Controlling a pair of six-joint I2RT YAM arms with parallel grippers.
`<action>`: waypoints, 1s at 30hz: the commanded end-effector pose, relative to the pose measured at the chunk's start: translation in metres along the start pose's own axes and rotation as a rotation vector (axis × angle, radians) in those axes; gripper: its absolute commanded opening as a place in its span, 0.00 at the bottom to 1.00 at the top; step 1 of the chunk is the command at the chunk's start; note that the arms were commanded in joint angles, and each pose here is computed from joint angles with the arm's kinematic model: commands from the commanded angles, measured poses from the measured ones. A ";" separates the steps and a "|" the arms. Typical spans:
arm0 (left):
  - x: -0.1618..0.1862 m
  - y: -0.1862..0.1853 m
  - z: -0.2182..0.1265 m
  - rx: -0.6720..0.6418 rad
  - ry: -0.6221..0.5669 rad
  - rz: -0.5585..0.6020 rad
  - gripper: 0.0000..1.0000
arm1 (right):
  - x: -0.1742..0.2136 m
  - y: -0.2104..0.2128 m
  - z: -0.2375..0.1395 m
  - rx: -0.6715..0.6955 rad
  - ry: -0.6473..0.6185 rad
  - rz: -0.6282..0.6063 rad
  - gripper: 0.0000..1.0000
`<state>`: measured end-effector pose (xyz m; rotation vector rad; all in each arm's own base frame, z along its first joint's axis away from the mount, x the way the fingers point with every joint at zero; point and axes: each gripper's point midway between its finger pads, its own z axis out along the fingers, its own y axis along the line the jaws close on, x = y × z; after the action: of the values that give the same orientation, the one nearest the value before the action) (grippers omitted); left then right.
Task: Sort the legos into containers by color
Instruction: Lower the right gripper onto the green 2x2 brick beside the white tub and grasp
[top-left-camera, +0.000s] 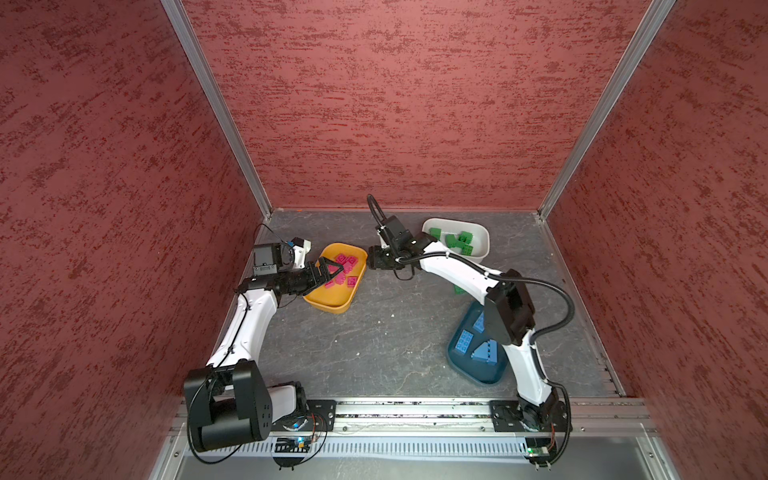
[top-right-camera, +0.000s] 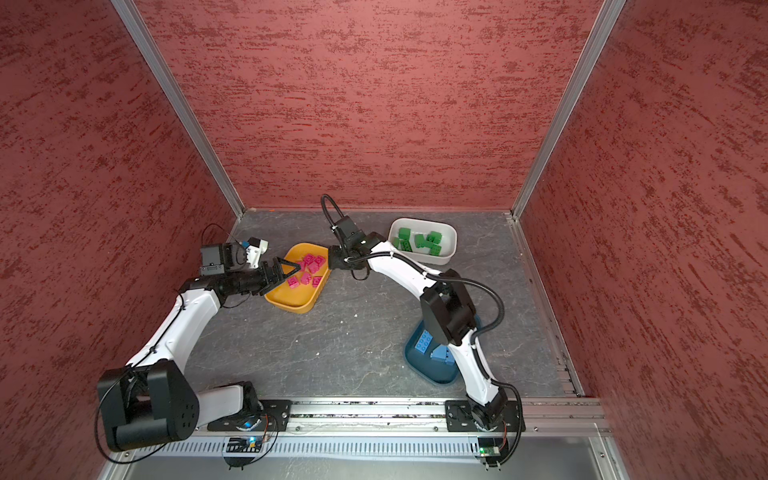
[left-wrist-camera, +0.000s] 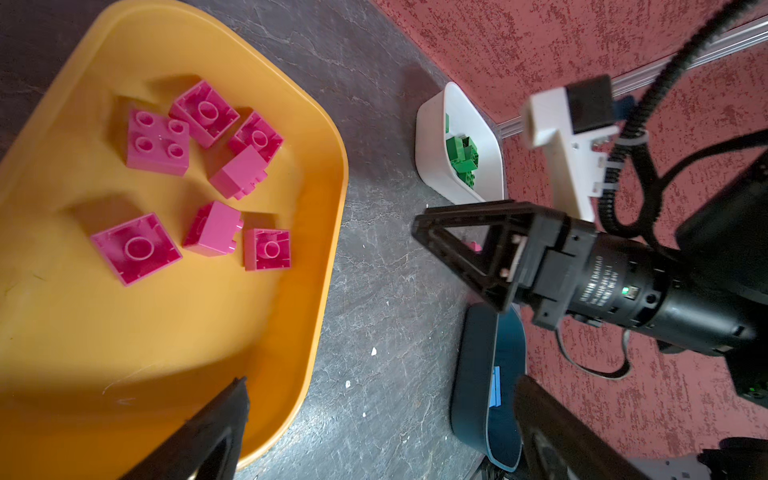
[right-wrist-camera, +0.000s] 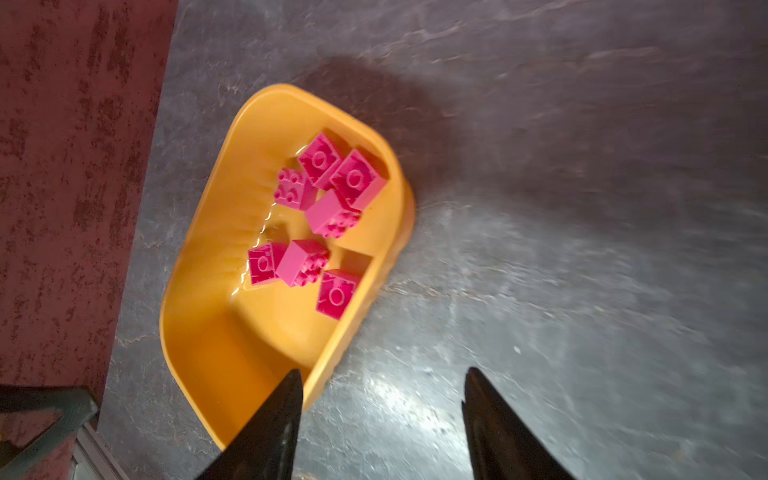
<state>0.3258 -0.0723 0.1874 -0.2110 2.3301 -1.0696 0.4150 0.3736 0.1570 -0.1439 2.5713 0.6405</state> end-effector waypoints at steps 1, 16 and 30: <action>-0.007 -0.011 0.000 0.040 -0.013 0.024 0.99 | -0.010 -0.053 -0.042 0.141 -0.049 0.020 0.67; 0.003 -0.020 0.019 0.060 0.031 0.035 0.99 | 0.044 -0.218 -0.071 0.445 0.136 0.075 0.74; 0.004 -0.030 0.023 0.098 0.038 0.030 0.99 | 0.064 -0.266 -0.029 0.467 0.249 0.057 0.66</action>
<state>0.3293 -0.1042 0.1902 -0.1384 2.3287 -1.1498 0.4070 0.1274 0.0507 0.0393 2.8671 0.0199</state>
